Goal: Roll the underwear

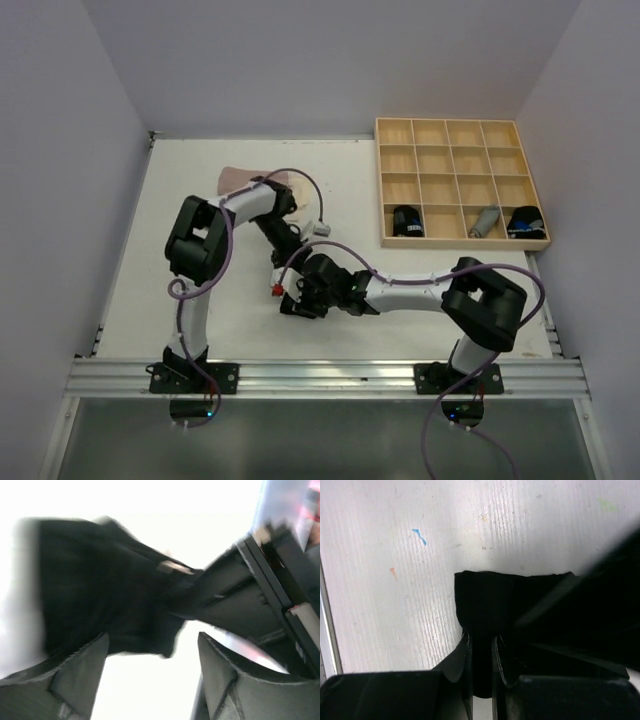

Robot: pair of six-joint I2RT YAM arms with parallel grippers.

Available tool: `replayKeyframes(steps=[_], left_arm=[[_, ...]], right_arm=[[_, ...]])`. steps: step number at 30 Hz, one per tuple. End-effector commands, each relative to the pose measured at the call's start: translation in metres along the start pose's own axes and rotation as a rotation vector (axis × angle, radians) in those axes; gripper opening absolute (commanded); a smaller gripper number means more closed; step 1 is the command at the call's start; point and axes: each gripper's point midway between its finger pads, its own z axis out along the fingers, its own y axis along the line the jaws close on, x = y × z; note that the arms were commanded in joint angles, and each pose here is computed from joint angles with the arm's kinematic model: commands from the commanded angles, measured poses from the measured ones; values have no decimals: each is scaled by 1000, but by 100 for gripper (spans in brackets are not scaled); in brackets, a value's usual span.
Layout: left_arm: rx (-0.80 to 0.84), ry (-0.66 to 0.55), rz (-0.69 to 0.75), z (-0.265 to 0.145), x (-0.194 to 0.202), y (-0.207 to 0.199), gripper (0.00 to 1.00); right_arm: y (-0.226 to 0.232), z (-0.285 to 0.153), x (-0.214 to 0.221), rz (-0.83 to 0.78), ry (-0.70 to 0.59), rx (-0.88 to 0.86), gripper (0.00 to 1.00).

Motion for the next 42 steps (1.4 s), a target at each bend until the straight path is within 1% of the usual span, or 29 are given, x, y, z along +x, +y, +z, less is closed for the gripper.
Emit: replayKeyframes(steps=[1, 2, 3, 4, 6, 7, 8, 10, 11, 12, 13, 14, 16, 17, 18, 19, 20, 22, 23, 25, 26, 27, 28, 30, 31, 35, 37, 39, 42], left_arm=[[-313, -159, 186, -88, -43, 67, 81], [-363, -208, 217, -113, -58, 69, 89], [-393, -251, 209, -131, -62, 72, 100], [-429, -305, 197, -155, -61, 78, 100], [-515, -389, 248, -196, -73, 72, 100], [-561, -438, 244, -219, -69, 74, 100], [-639, -483, 296, -243, -74, 64, 100], [-745, -538, 325, -277, -68, 57, 100], [-845, -581, 391, -300, -71, 41, 100], [-900, -617, 381, -313, -69, 35, 100], [-1014, -657, 409, -339, -63, 11, 100], [-1077, -710, 418, -346, -65, 12, 100], [-1267, -783, 373, -381, -42, 3, 100], [-1372, -863, 406, -391, -39, -14, 100], [-1420, -887, 410, -392, -34, -21, 100], [-1455, -901, 408, -384, -23, -28, 100], [-1465, -835, 483, -376, -20, -32, 100], [-1364, -715, 612, -343, -20, -41, 100], [-1312, -660, 610, -324, -12, -45, 100], [-1263, -606, 686, -305, -10, -54, 100], [-1229, -569, 687, -285, 2, -56, 100], [-1235, -519, 738, -277, 6, -58, 100], [-1214, -475, 773, -252, 12, -60, 100], [-1210, -376, 849, -224, 21, -59, 100], [-1175, -320, 895, -191, 29, -57, 99], [-1094, -223, 984, -129, 45, -46, 97], [-1021, -187, 1007, -99, 51, -42, 91], [-988, -189, 983, -85, 51, -39, 84], [-898, -157, 979, -59, 51, -35, 79]], right_arm=[[30, 11, 60, 56, 158, -103, 0], [33, 11, 61, 69, 159, -113, 0], [34, 12, 61, 76, 158, -120, 0], [35, 11, 61, 77, 158, -127, 0], [36, 11, 61, 90, 155, -130, 0], [36, 11, 61, 96, 153, -131, 0], [36, 11, 61, 111, 152, -142, 0], [36, 12, 60, 134, 153, -159, 0], [35, 12, 60, 157, 149, -172, 0], [34, 12, 59, 167, 146, -179, 0], [34, 13, 58, 177, 141, -188, 0], [33, 12, 57, 208, 133, -207, 0], [29, 13, 54, 233, 122, -217, 0], [26, 14, 56, 261, 123, -224, 0], [27, 15, 53, 283, 113, -252, 0], [27, 15, 52, 302, 109, -266, 0], [22, 17, 55, 343, 110, -270, 0], [23, 18, 50, 379, 91, -315, 0], [19, 18, 49, 412, 89, -323, 0], [20, 22, 48, 448, 85, -370, 0], [18, 24, 49, 472, 84, -378, 0], [18, 28, 50, 486, 89, -386, 0], [20, 29, 50, 499, 88, -406, 0], [16, 33, 48, 513, 83, -407, 0], [16, 35, 51, 524, 88, -417, 0], [13, 39, 53, 585, 84, -453, 0], [12, 42, 55, 632, 88, -464, 0], [9, 42, 58, 670, 88, -473, 0], [1, 46, 55, 701, 53, -483, 0]])
